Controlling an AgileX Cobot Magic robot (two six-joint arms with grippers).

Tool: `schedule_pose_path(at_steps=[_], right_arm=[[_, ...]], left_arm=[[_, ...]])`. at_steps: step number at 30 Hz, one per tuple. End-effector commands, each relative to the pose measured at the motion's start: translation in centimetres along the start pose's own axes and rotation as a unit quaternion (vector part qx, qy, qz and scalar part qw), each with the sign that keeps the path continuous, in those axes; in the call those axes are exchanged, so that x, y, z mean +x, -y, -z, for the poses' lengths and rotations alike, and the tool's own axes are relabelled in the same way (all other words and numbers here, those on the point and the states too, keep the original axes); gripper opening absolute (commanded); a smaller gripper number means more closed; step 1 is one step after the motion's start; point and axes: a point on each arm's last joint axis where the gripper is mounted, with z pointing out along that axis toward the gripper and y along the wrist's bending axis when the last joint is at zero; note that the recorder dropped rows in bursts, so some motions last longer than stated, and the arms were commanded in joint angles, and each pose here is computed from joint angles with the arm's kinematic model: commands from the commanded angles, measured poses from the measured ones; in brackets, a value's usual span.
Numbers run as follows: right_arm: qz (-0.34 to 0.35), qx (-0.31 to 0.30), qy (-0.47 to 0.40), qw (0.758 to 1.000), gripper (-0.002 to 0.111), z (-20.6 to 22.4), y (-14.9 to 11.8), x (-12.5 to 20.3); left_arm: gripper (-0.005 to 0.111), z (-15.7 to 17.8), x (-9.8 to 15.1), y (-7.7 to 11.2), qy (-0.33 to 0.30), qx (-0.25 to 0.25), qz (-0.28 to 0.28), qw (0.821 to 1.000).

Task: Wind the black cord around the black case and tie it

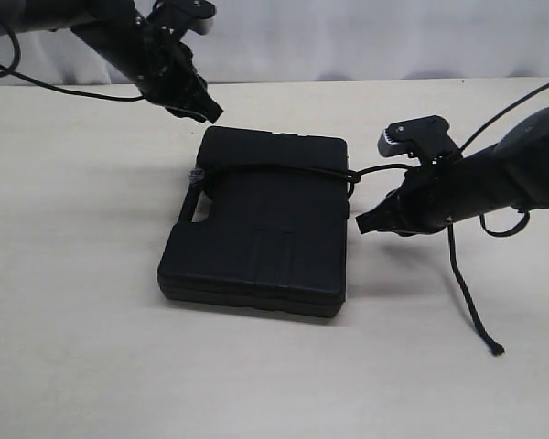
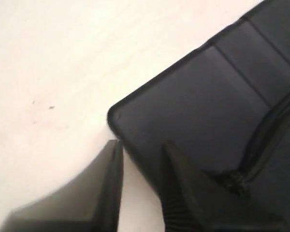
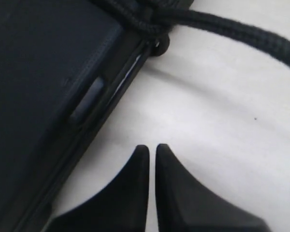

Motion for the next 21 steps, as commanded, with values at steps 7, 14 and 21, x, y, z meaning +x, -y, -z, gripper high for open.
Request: schedule_pose_path(at_steps=[7, 14, 21], right_arm=[[-0.03, -0.003, 0.003, 1.0, 0.004, -4.4, 1.4, -2.5], [-0.004, -0.006, 0.027, 1.0, 0.004, -5.6, -0.4, -4.0], [0.045, 0.01, 0.055, 0.997, 0.004, -5.8, -2.4, -5.4]], left_arm=[[0.0, 1.1, 1.5, -2.7, -0.021, -0.002, 0.047, 0.999], [0.0, 1.1, 1.5, -2.7, -0.019, -0.002, 0.048, 0.999], [0.0, 1.1, 1.4, -2.8, -0.017, -0.003, 0.048, 0.999]])
